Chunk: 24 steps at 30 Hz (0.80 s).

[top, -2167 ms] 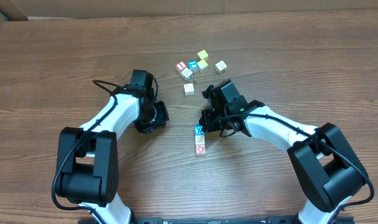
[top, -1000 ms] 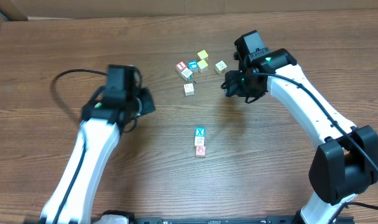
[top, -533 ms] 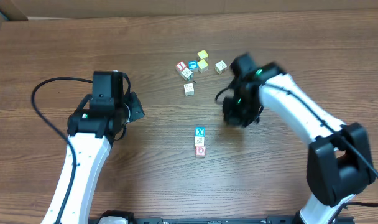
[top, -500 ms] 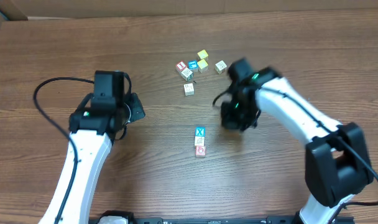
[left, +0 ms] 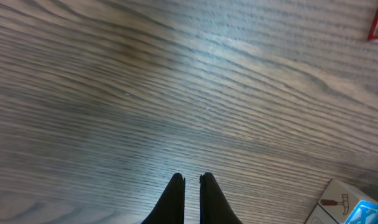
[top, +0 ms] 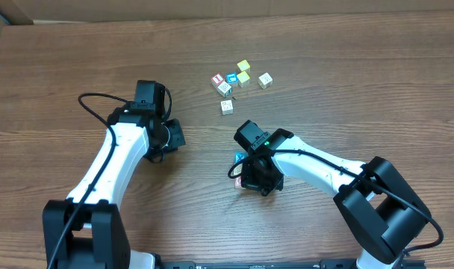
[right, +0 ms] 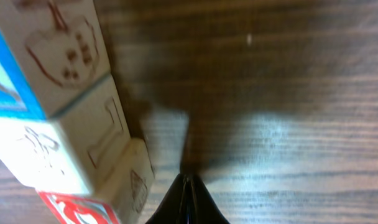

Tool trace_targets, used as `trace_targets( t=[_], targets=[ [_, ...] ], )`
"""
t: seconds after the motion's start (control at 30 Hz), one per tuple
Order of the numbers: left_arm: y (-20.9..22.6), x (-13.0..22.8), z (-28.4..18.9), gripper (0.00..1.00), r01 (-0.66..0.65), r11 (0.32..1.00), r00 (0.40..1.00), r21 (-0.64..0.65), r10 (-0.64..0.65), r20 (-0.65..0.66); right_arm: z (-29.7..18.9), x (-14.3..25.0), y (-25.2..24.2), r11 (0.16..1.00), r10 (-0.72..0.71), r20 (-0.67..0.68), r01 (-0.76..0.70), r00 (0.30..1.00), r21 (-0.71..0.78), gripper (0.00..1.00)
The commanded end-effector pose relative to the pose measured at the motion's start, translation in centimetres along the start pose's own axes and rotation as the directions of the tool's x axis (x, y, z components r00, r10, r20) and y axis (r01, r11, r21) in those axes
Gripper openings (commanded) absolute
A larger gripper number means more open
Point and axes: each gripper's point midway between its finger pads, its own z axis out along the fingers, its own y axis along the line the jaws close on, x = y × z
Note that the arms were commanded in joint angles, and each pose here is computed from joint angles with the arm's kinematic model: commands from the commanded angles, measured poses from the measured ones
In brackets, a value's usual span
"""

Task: Flip 3 blocks

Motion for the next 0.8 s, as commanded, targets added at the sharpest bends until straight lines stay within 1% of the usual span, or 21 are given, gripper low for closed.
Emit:
trace_targets(
  t=[0.0,0.13,0.77],
  targets=[
    [-0.9,0.8,1.0,0.04,-0.055,0.997,0.997,0.058,0.059,-0.058,-0.3,-1.3,0.2,0.999,0.034,0.065,-0.034,0.997,-0.006,0.04],
    [-1.0,1.3,1.7,0.04,-0.09,0.994,0.992,0.062,0.095,-0.086,-0.4,-1.9,0.8,0.999,0.024,0.09,-0.021,0.996,-0.031,0.04],
    [-1.0,1.3,2.1,0.04,-0.089,0.994,0.991,0.06,0.094,-0.093,-0.5,-2.5,1.6,0.998,0.014,0.114,-0.007,0.993,-0.062,0.04]
  ],
)
